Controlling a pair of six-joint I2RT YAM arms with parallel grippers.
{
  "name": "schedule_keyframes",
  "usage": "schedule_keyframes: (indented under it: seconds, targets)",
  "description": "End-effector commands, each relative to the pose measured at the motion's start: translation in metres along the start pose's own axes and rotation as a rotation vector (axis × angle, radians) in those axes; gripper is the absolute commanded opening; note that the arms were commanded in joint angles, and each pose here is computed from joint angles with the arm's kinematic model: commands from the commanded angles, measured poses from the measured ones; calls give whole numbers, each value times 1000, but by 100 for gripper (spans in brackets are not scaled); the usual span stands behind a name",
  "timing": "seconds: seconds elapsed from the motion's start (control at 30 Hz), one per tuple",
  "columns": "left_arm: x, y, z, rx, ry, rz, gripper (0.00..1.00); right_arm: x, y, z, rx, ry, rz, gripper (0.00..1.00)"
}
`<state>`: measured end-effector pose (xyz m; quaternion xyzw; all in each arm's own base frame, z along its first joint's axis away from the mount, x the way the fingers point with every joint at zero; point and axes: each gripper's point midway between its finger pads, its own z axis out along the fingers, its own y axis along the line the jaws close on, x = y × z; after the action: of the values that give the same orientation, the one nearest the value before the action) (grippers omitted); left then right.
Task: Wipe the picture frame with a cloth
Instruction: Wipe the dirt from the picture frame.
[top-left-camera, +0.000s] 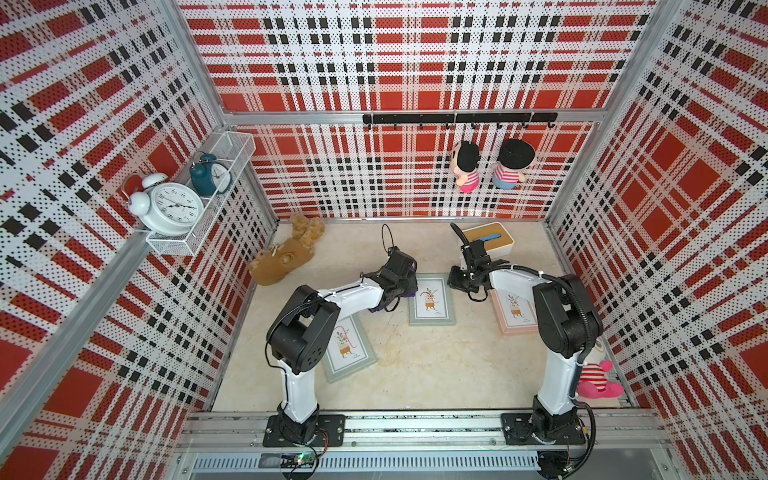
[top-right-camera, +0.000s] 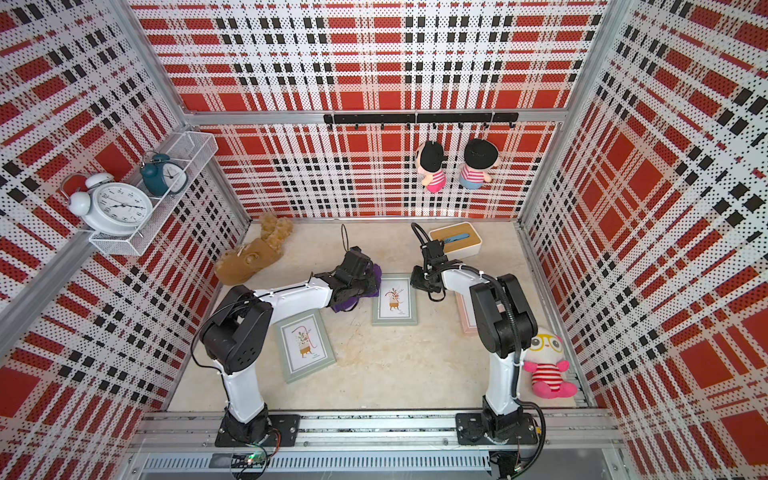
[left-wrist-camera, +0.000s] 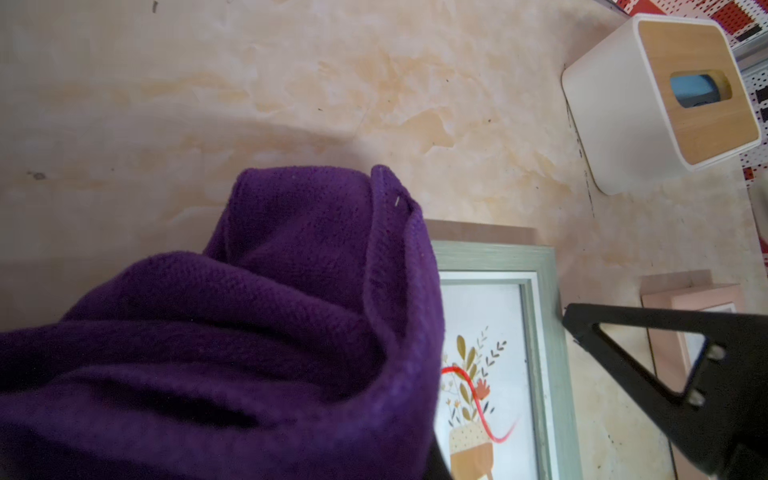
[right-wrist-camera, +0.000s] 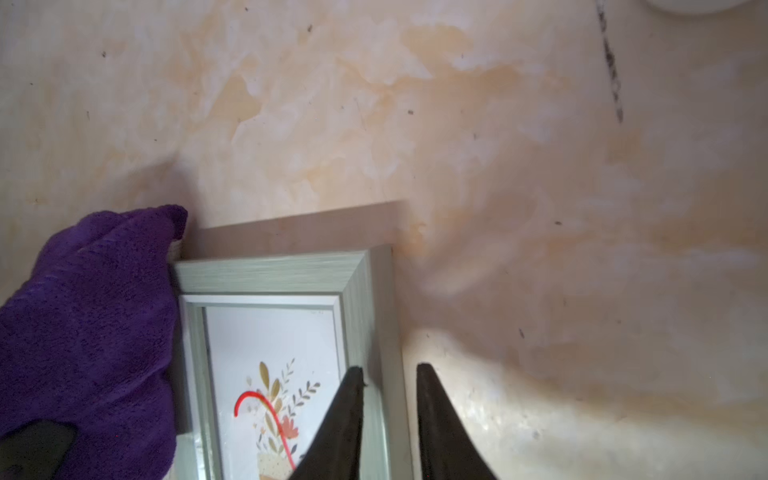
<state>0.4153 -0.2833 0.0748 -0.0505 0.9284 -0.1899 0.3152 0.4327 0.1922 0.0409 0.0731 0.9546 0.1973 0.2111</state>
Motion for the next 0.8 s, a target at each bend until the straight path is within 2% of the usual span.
schedule_keyframes:
  seconds: [0.0,0.37,0.5,0.6,0.77]
  targets:
    - [8,-12,8,9,22,20,0,6,-1,5,-14,33,-14,24]
    - [12,-11,38,-26,59,35,0,21,-22,17,56,69,0,18]
    - [17,2,49,-72,86,43,0,24,-25,21,62,76,16,18]
    - [35,11,45,-101,126,63,0,28,-28,23,73,87,34,18]
    - [86,20,16,-153,198,67,0,34,-35,24,96,93,61,17]
